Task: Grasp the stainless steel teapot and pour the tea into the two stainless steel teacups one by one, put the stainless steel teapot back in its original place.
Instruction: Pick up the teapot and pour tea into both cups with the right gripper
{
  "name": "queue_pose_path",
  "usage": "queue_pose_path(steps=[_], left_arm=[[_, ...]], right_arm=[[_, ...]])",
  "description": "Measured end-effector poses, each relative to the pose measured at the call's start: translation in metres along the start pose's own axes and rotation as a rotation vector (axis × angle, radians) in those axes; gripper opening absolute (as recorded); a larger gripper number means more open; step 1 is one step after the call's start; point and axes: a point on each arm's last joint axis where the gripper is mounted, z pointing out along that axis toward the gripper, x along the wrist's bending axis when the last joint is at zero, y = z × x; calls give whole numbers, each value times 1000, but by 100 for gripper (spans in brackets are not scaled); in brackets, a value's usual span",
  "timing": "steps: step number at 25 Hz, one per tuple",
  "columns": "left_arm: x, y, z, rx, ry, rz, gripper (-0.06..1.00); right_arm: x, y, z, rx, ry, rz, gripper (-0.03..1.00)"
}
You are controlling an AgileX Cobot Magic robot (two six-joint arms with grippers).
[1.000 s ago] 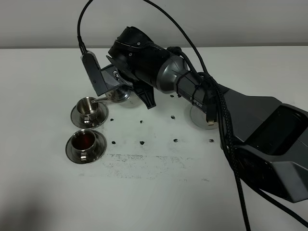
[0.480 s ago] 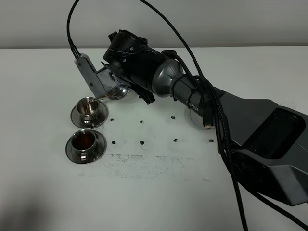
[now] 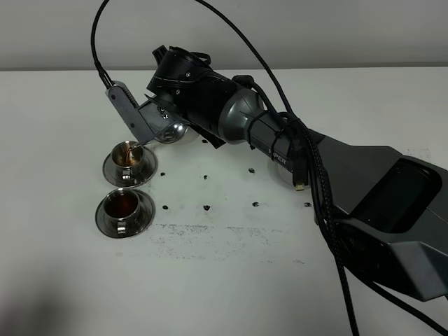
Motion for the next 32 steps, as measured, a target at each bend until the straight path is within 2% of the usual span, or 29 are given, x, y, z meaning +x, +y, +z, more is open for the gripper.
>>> queue_pose_path(steps=[32], left_arm=[[0, 0, 0, 0, 0, 0, 59]], right_arm=[[-2, -2, 0, 22, -17, -61, 19]])
